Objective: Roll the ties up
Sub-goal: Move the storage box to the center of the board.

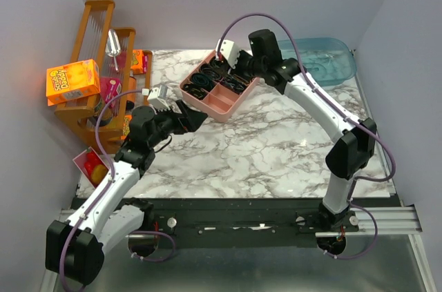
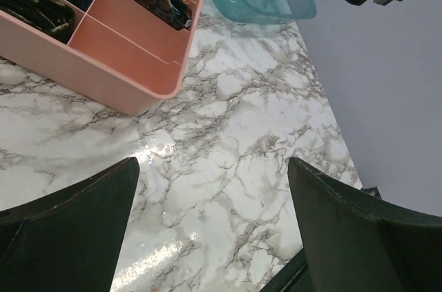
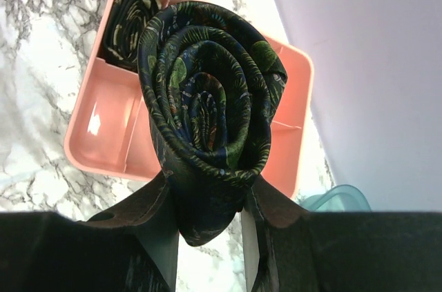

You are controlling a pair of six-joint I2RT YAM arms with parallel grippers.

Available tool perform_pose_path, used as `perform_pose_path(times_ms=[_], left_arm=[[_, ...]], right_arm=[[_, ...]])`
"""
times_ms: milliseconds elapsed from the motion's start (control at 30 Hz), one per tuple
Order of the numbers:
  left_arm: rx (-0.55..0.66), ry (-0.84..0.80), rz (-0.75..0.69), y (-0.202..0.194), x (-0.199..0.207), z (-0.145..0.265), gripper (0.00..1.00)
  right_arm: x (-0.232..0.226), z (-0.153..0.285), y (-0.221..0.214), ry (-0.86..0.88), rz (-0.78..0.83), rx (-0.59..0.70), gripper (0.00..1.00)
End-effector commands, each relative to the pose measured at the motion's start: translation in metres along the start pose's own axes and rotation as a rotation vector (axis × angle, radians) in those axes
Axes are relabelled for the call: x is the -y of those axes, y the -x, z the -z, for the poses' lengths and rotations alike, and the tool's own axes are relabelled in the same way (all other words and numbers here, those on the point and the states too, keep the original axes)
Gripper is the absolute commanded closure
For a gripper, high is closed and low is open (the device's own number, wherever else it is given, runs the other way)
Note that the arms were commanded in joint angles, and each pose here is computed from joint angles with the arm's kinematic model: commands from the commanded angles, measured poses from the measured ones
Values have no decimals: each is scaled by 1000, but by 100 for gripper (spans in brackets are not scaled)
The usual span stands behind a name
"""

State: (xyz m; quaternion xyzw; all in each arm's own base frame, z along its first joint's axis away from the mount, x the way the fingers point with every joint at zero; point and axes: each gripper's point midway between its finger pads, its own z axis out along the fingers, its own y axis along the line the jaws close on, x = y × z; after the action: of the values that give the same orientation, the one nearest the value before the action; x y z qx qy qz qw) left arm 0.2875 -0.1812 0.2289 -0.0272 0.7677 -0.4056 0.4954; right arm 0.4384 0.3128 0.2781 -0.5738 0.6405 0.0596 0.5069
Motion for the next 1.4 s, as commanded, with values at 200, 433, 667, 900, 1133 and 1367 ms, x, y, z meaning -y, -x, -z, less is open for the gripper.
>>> perform_pose_path(times_ms=[200, 433, 667, 900, 1133, 1367], left_arm=[[-13, -26, 3, -3, 0, -1, 1], [-17, -27, 8, -5, -2, -1, 1], [-25, -21, 11, -10, -7, 0, 1], [-27, -18, 5, -11, -10, 0, 1], [-42, -22, 9, -14, -13, -3, 1], [-49, -14, 12, -17, -17, -3, 1]], right_arm=[[-10, -4, -5, 83, -170, -52, 94], [-31, -19, -22, 239, -200, -162, 100], [-49, -26, -48, 304, -164, -238, 100], [-55, -34, -77, 333, -126, -353, 100], [-56, -51, -96, 319, -121, -405, 100], [-53, -64, -104, 294, -110, -418, 100]])
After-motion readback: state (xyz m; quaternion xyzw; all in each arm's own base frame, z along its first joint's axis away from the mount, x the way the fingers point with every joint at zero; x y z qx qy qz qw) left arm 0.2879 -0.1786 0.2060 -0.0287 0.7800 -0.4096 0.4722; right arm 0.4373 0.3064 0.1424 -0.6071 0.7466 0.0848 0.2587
